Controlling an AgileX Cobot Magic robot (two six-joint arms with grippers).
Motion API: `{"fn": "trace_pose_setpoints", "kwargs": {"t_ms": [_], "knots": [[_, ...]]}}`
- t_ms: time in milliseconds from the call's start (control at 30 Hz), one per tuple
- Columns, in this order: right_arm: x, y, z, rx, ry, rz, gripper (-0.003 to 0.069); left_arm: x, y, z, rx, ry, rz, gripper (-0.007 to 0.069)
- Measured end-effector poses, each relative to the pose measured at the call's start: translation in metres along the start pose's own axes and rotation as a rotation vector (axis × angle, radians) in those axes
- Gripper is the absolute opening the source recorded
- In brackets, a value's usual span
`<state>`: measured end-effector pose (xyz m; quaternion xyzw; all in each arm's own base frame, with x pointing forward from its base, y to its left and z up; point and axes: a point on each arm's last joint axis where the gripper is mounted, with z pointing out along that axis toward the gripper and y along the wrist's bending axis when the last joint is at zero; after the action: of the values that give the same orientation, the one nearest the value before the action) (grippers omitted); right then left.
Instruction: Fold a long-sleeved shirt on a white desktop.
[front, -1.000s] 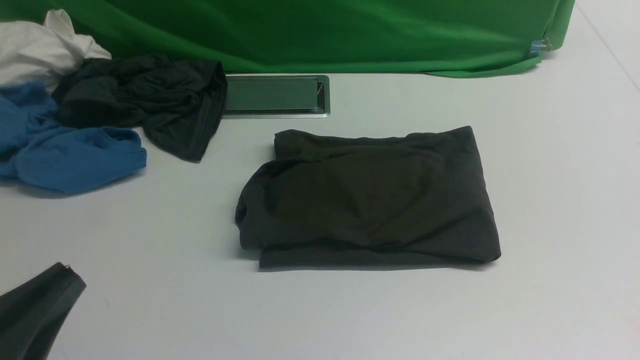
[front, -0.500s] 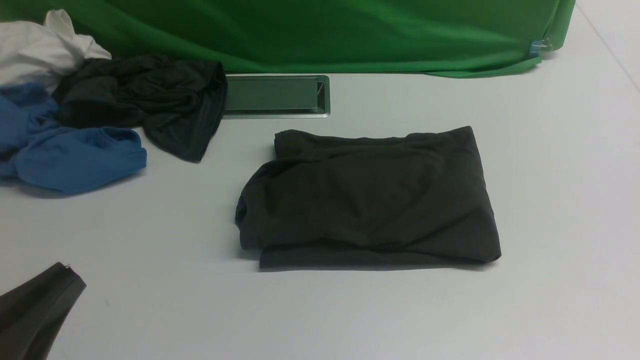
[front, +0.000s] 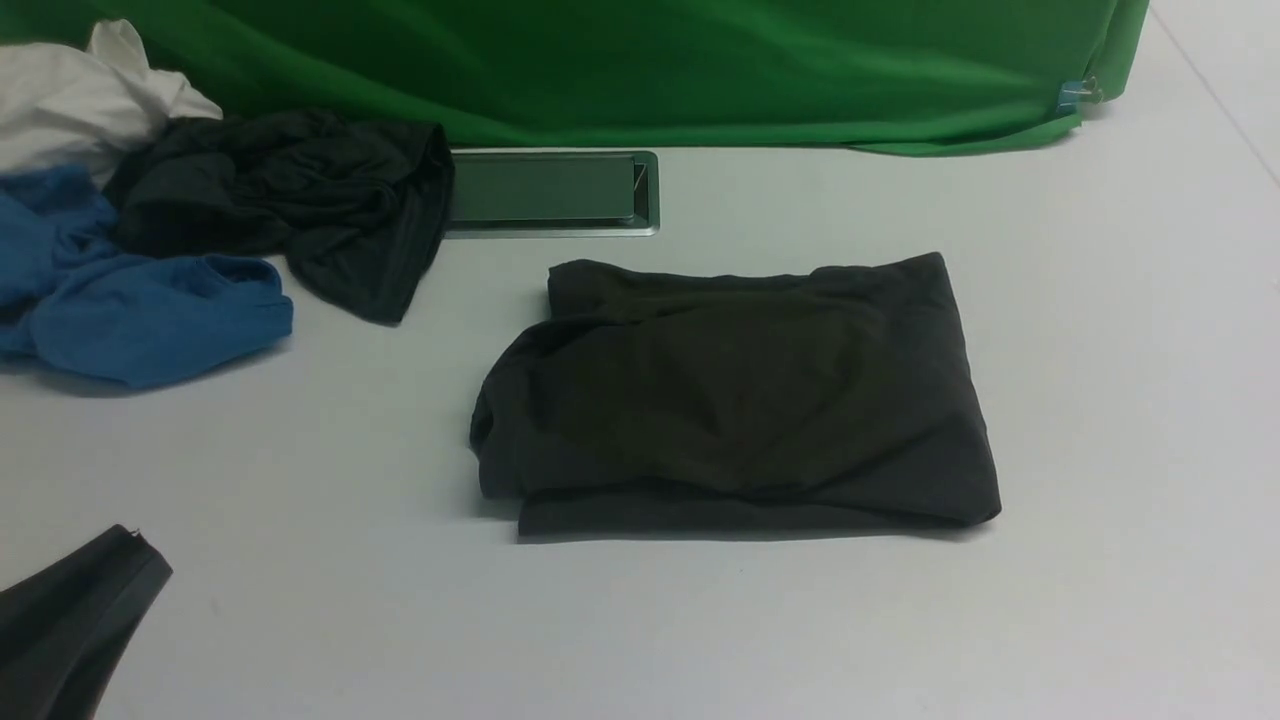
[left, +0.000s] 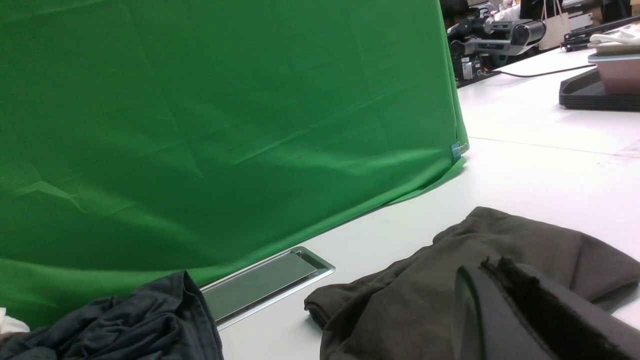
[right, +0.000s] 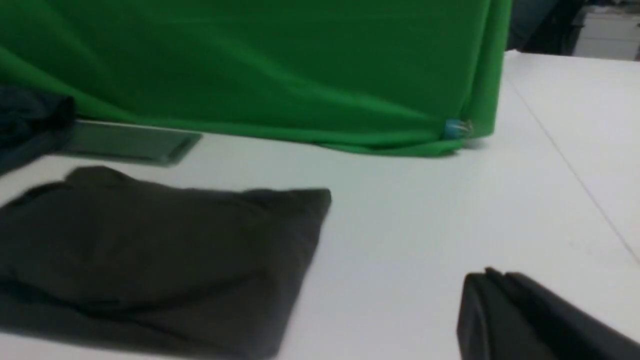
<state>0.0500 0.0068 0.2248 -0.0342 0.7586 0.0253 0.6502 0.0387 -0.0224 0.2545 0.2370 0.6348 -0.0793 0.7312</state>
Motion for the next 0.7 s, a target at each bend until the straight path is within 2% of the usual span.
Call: {"fn": "trace_pose_setpoints", "kwargs": {"t_ms": [200, 700], "knots": [[0.040, -0.001, 0.010, 0.005, 0.080, 0.007, 0.0029, 0.000, 0.000, 0.000, 0.000, 0.000, 0.000, 0.0019], [0.036, -0.002, 0.011, 0.016, 0.030, 0.031, 0.0043, 0.000, 0.000, 0.000, 0.000, 0.000, 0.000, 0.0020]]}}
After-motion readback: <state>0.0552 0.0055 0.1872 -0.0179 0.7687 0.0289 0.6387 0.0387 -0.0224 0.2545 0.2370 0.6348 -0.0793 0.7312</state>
